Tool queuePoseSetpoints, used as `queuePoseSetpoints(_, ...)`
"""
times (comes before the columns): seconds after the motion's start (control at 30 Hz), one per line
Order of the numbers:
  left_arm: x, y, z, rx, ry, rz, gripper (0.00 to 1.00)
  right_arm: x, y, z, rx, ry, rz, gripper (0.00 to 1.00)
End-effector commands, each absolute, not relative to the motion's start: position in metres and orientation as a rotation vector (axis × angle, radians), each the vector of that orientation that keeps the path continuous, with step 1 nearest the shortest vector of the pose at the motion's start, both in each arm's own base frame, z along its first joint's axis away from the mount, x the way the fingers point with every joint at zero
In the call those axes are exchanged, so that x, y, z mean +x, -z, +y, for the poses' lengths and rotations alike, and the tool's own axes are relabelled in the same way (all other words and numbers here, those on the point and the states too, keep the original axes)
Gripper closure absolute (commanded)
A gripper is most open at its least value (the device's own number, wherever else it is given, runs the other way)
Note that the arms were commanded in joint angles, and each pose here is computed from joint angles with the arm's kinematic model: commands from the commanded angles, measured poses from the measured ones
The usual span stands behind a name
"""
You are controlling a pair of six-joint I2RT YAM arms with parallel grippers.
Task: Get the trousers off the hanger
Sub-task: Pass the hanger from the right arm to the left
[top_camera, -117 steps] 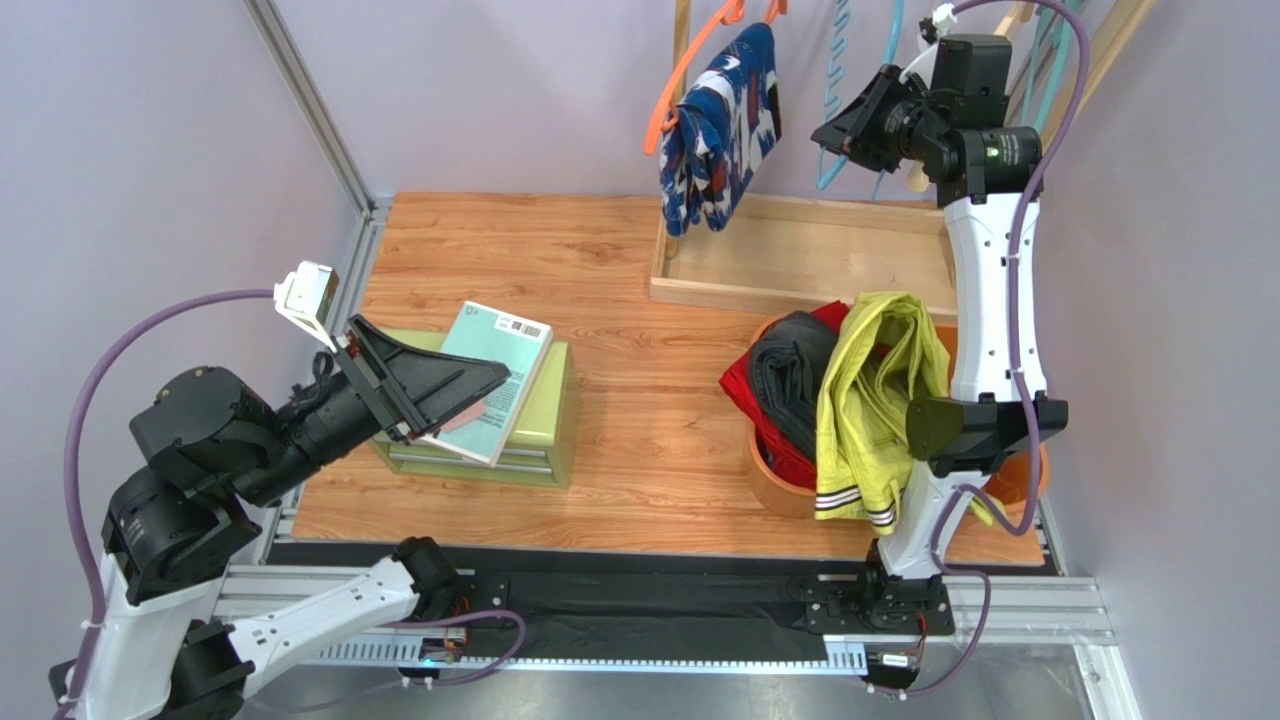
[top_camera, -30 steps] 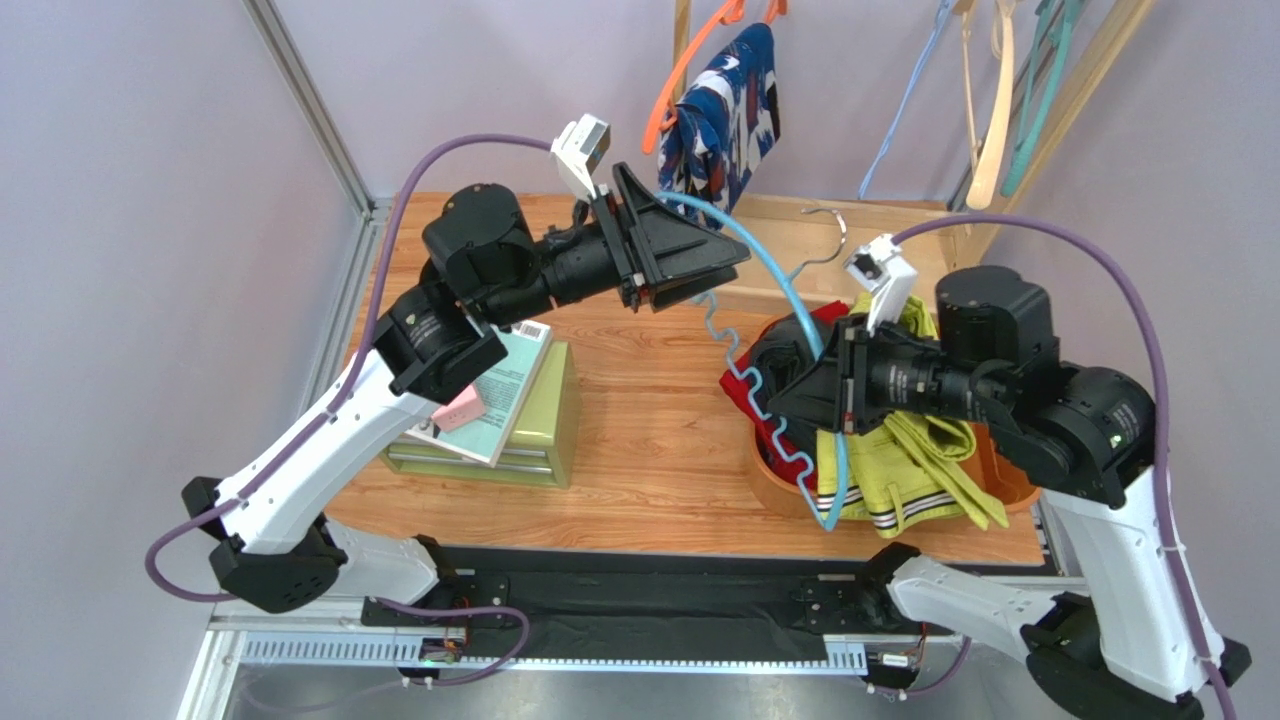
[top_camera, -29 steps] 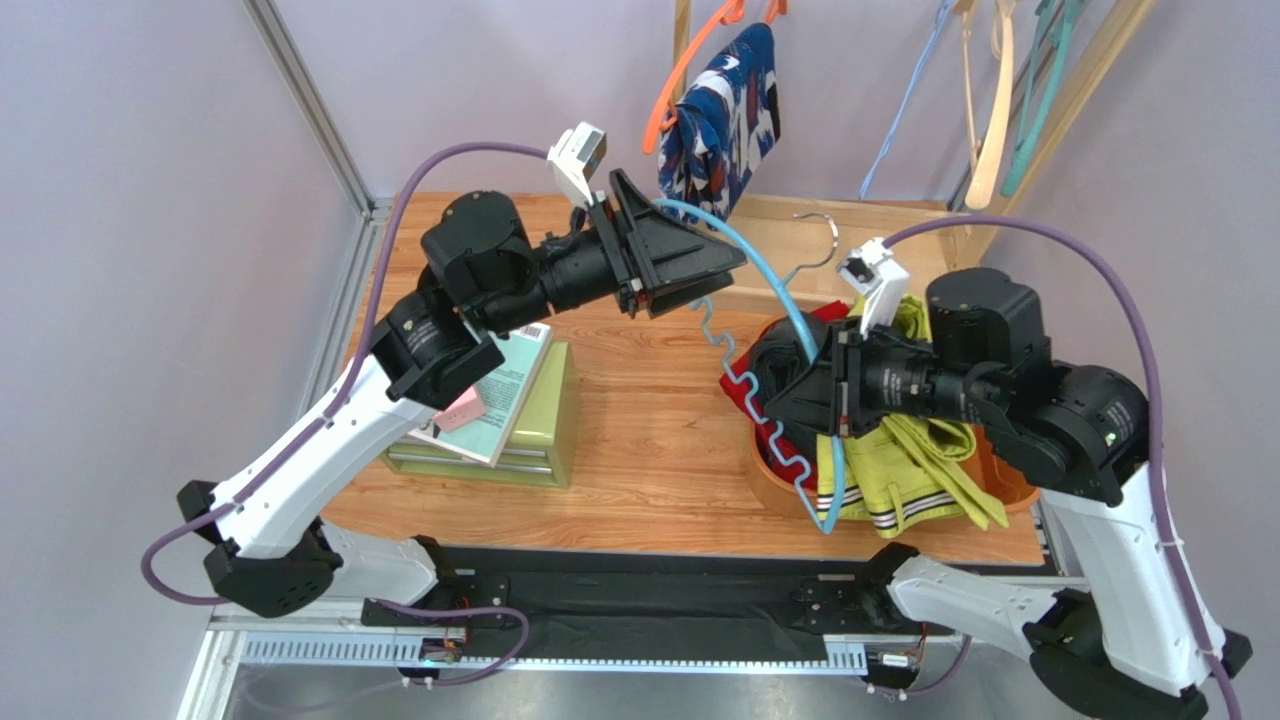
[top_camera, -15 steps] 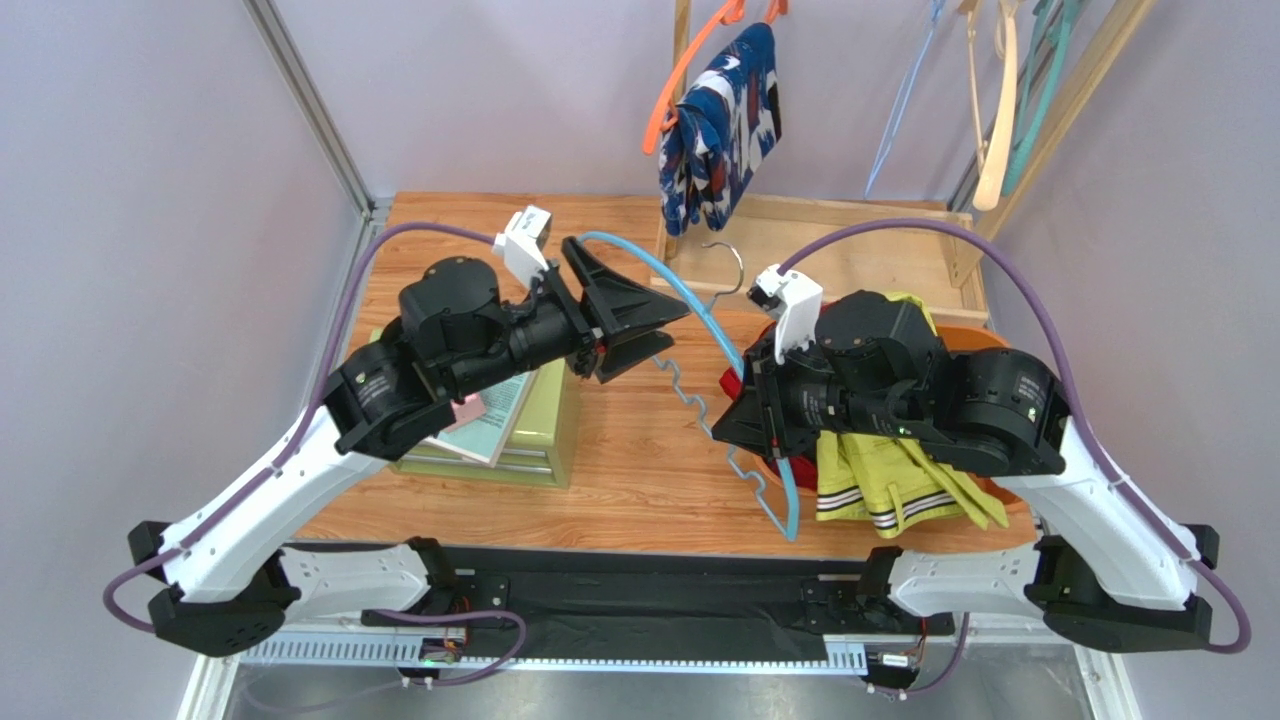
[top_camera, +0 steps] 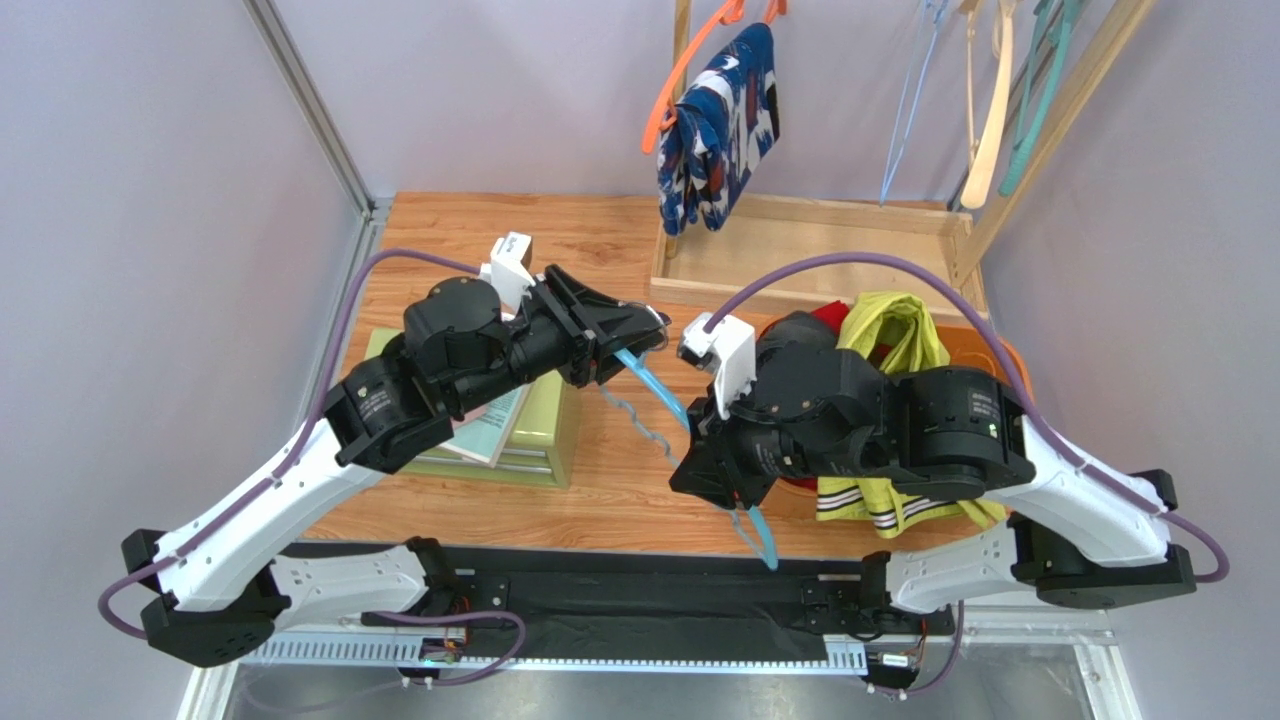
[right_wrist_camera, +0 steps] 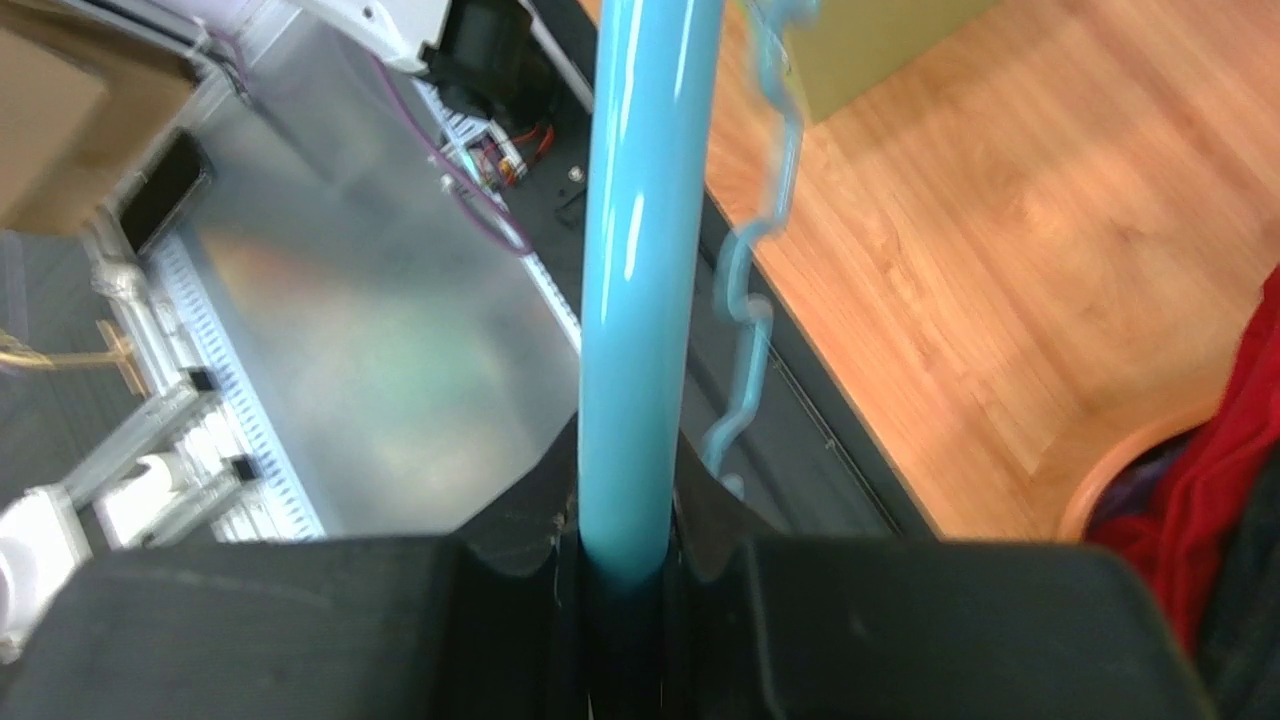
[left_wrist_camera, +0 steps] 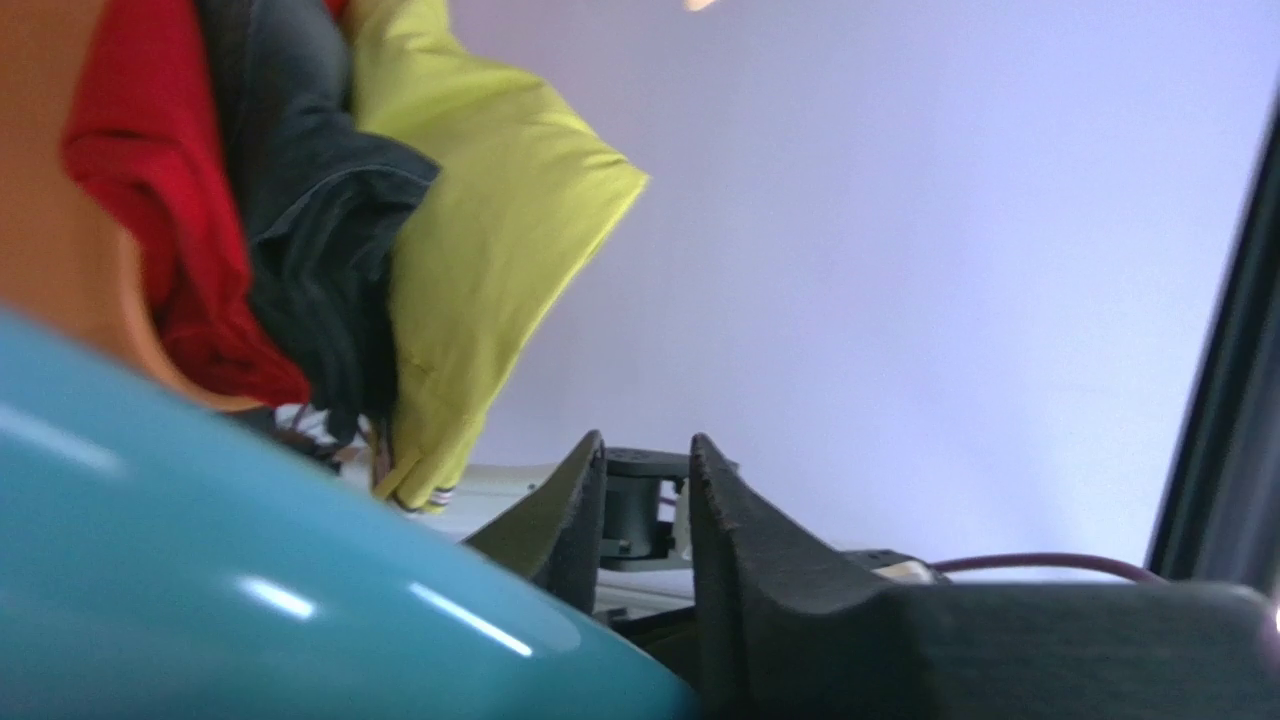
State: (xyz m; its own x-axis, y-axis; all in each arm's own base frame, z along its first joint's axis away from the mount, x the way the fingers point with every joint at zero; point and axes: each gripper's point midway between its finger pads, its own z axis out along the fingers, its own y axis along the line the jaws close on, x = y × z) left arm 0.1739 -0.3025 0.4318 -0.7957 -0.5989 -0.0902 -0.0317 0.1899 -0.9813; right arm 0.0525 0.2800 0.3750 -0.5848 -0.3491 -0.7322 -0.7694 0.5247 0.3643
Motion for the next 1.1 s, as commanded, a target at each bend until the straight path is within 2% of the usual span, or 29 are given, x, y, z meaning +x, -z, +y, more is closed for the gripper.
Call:
queuePoseSetpoints(0.0, 0.170, -0.439, -0.293, -0.592, 1.676, 1.955, 0.81, 0.054, -0.412, 0.287, -0.863, -0.992, 2.016, 1.00)
queuePoseSetpoints(0.03, 0.169, -0.438, -0.292, -0.603, 1.683, 1.956, 0.93, 0.054, -0.411, 0.286, -0.856, -0.986, 2.022, 1.00)
queuePoseSetpoints(0.1, 0.165, -0.441, -0.284, -0.615, 1.695, 1.937, 1.00, 0.056, -0.407, 0.284, -0.843, -0.971, 2.029, 1.00)
queuePoseSetpoints(0.23, 0.161, -0.453, -0.265, -0.658, 1.707, 1.876, 1.00, 0.060, -0.407, 0.279, -0.791, -0.975, 2.013, 0.99)
queuePoseSetpoints(0.4, 0.159, -0.474, -0.239, -0.761, 1.731, 1.772, 1.00, 0.068, -0.406, 0.264, -0.720, -0.963, 1.986, 0.72)
queuePoseSetpoints(0.47, 0.158, -0.478, -0.232, -0.811, 1.758, 1.752, 1.00, 0.067, -0.399, 0.257, -0.712, -0.977, 1.974, 0.55)
queuePoseSetpoints(0.57, 0.156, -0.482, -0.227, -0.857, 1.793, 1.727, 1.00, 0.061, -0.391, 0.253, -0.743, -1.023, 1.934, 0.36)
queuePoseSetpoints(0.67, 0.156, -0.489, -0.223, -0.884, 1.815, 1.698, 1.00, 0.055, -0.375, 0.247, -0.776, -1.059, 1.905, 0.30)
queuePoseSetpoints(0.83, 0.153, -0.499, -0.221, -0.911, 1.869, 1.675, 1.00, 0.057, -0.360, 0.241, -0.766, -1.055, 1.889, 0.29)
queuePoseSetpoints(0.93, 0.152, -0.503, -0.219, -0.910, 1.874, 1.663, 1.00, 0.053, -0.364, 0.250, -0.784, -1.098, 1.849, 0.29)
queuePoseSetpoints(1.07, 0.154, -0.507, -0.214, -0.919, 1.864, 1.637, 1.00, 0.038, -0.372, 0.270, -0.856, -1.214, 1.792, 0.23)
